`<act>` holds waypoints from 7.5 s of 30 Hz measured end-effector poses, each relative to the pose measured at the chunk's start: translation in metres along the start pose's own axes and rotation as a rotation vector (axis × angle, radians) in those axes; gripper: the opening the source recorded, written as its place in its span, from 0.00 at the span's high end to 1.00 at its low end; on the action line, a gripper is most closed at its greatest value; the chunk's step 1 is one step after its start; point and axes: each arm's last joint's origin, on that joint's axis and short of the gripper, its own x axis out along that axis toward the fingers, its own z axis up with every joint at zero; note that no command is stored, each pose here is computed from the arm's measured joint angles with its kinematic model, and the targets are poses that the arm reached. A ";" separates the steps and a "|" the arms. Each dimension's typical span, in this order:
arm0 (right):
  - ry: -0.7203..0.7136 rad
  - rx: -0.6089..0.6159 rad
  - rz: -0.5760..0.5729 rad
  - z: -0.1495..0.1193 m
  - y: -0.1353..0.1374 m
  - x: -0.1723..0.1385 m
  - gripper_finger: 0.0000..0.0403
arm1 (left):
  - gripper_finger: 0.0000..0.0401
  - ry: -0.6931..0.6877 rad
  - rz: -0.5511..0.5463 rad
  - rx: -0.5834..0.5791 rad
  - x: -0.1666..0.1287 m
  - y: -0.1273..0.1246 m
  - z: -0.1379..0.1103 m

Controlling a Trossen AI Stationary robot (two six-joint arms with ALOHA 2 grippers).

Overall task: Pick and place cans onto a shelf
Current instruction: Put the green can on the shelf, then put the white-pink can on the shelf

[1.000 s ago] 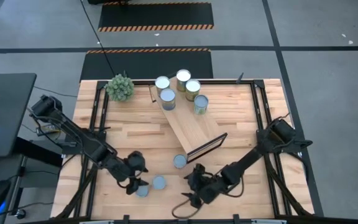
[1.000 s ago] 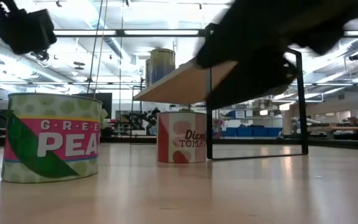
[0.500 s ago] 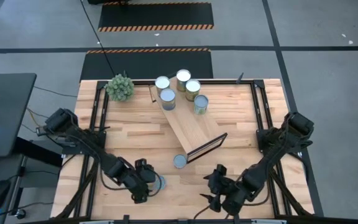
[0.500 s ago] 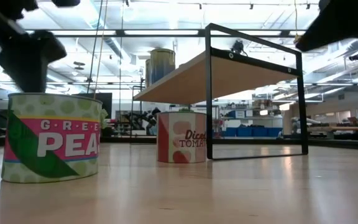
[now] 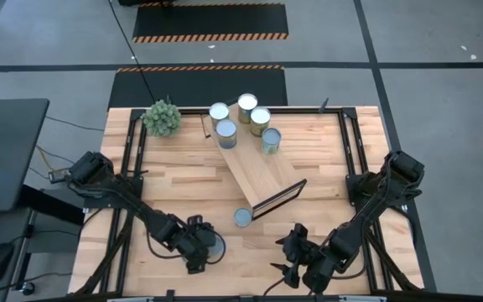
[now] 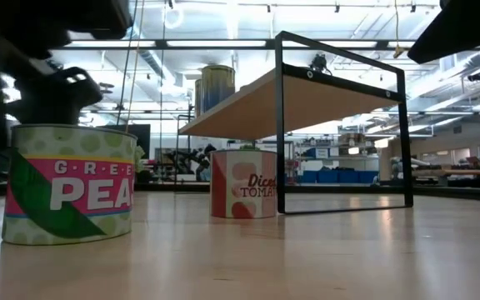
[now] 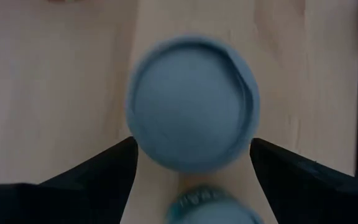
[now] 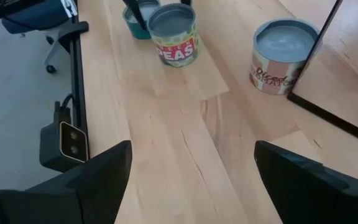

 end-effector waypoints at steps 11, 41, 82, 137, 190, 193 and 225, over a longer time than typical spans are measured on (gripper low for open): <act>-0.005 0.019 0.007 0.001 0.001 0.000 0.14 | 0.21 -0.135 -0.044 0.078 0.015 -0.008 0.011; -0.008 0.064 0.011 0.001 0.001 0.000 0.14 | 0.23 -0.215 -0.056 -0.150 0.003 0.005 0.057; -0.032 0.079 0.013 0.007 0.001 0.004 0.14 | 0.70 -0.064 -0.074 0.081 0.022 0.014 0.051; -0.005 0.020 -0.102 0.024 -0.029 -0.053 0.14 | 0.97 -0.559 0.401 -0.859 -0.132 0.155 0.153; -0.076 0.065 -0.075 0.028 -0.024 -0.053 0.14 | 0.52 -0.249 0.669 0.287 -0.114 0.091 0.147; -0.076 0.068 -0.080 0.030 -0.025 -0.052 0.14 | 0.52 -0.178 0.702 0.425 -0.107 0.091 0.147; -0.084 0.128 -0.117 0.037 -0.031 -0.044 0.14 | 0.52 -0.051 0.767 0.575 -0.085 0.096 0.148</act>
